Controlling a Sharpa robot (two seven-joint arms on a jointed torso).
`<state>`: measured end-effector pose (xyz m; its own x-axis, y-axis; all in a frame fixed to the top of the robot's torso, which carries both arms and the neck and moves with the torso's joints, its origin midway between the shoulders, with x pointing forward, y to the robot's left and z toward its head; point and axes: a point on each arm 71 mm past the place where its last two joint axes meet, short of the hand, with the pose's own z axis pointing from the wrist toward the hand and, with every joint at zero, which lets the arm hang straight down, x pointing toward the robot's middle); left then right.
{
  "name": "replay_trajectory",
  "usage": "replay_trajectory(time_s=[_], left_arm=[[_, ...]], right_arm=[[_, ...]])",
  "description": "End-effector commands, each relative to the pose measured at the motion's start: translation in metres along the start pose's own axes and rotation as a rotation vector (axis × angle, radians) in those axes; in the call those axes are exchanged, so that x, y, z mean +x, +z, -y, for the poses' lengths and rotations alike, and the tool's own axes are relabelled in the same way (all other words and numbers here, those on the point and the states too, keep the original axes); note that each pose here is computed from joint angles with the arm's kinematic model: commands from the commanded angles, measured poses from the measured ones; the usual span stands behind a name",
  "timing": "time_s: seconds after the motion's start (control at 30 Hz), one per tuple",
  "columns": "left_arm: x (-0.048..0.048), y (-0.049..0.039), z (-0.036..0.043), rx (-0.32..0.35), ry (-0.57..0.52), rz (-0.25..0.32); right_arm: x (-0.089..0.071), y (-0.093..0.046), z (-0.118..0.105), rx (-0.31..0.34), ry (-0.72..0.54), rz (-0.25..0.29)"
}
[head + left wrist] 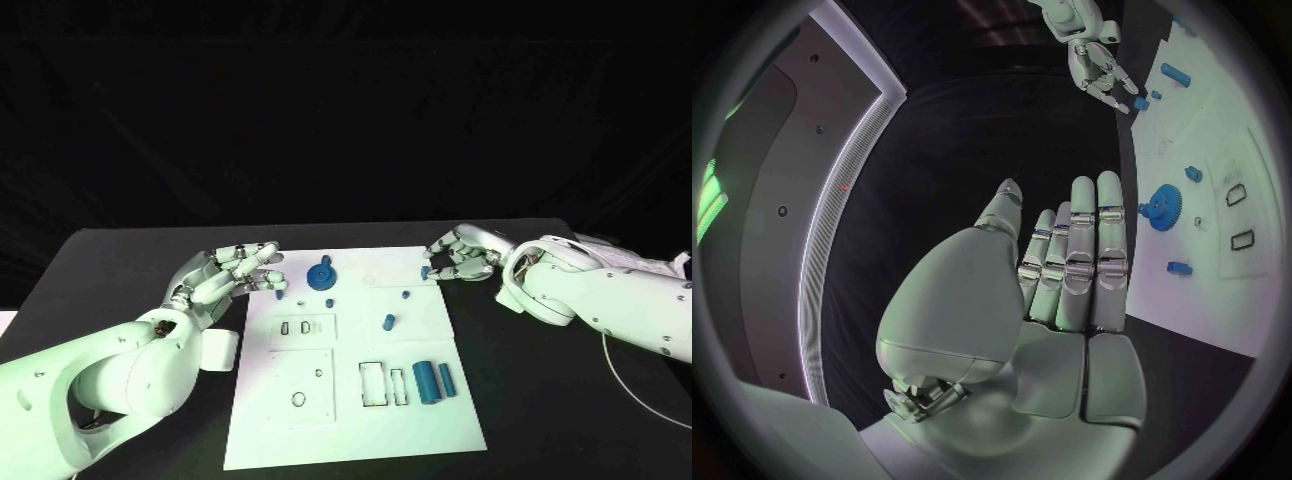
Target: Assemble the parts on the task board
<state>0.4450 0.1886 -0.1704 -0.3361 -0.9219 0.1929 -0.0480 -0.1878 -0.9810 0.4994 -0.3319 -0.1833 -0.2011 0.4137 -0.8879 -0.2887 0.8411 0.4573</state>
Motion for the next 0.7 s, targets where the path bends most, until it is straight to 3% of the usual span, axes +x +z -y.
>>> replay_trajectory(time_s=[0.03,0.7], left_arm=[[0.0023,0.0004,0.0005,0.006,-0.01,-0.02],[0.002,0.0007,0.0001,0.005,-0.009,-0.019]], right_arm=[[0.004,0.001,0.001,-0.009,0.003,-0.024],[0.021,0.009,0.002,-0.003,0.014,-0.062]])
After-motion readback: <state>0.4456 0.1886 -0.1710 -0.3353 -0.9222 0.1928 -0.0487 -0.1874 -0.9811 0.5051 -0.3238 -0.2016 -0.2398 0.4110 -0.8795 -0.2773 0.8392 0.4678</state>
